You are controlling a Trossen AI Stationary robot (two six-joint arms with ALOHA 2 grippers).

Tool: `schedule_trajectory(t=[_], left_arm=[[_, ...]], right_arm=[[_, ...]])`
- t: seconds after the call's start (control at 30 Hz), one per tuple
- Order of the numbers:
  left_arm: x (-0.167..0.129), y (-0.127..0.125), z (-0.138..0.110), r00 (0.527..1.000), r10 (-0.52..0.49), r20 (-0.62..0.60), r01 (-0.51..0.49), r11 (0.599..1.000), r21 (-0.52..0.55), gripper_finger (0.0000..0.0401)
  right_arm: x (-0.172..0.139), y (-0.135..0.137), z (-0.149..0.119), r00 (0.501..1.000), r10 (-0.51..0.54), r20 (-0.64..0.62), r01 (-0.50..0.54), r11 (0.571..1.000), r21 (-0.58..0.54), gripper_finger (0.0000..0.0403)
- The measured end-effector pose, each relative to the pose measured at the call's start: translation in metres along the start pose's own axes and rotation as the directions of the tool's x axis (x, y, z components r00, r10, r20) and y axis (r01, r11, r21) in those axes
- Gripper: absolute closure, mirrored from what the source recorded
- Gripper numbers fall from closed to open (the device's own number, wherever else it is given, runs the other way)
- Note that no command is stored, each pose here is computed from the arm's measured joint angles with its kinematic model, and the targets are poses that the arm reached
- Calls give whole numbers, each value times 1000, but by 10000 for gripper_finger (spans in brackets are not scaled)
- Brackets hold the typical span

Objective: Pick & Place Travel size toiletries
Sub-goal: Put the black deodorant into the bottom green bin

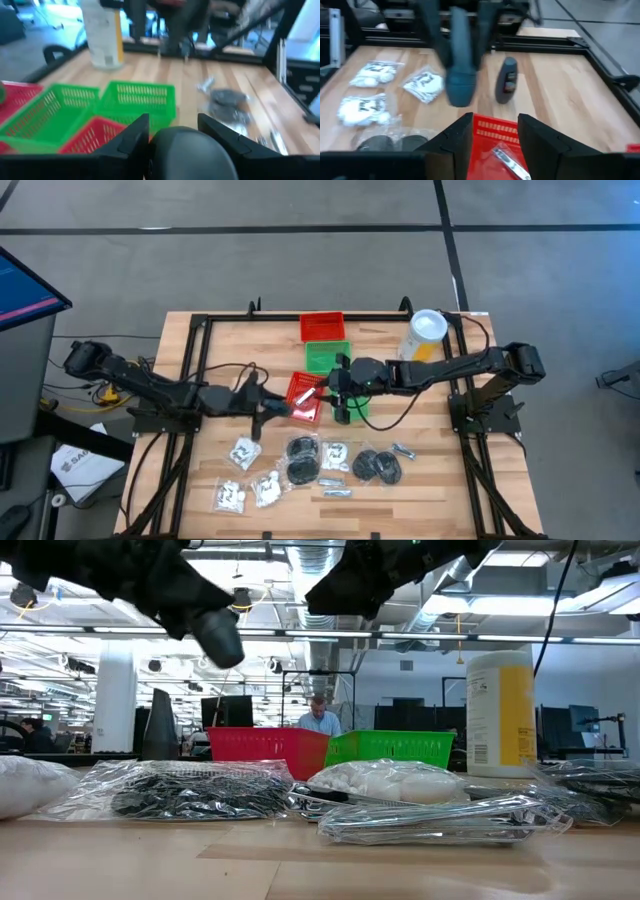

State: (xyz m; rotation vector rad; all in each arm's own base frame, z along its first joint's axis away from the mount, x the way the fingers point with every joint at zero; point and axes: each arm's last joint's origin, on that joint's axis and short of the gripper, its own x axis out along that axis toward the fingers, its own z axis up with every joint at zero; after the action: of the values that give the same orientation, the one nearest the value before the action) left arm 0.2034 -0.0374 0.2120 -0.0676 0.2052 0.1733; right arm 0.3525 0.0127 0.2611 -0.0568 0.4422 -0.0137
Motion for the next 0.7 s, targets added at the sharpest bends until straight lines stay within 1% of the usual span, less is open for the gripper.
schedule_trajectory(t=[0.17, 0.27, 0.53, 0.7], left_arm=[[6, 10, 8, 998, 51, 46, -51, 999, 0, 257], [14, 12, 15, 998, 34, 47, -35, 999, 13, 257], [43, 3, 35, 999, 3, 46, -8, 995, 103, 257], [63, 0, 44, 999, 16, 37, -22, 988, 152, 257]], right_arm=[[0, 2, 0, 1000, 15, 2, -15, 1000, -3, 239], [0, 2, 0, 1000, 15, 3, -15, 1000, -3, 224], [0, 1, 1, 1000, 13, 9, -13, 1000, -2, 176], [0, 2, 1, 1000, 15, 9, -15, 1000, -2, 167]])
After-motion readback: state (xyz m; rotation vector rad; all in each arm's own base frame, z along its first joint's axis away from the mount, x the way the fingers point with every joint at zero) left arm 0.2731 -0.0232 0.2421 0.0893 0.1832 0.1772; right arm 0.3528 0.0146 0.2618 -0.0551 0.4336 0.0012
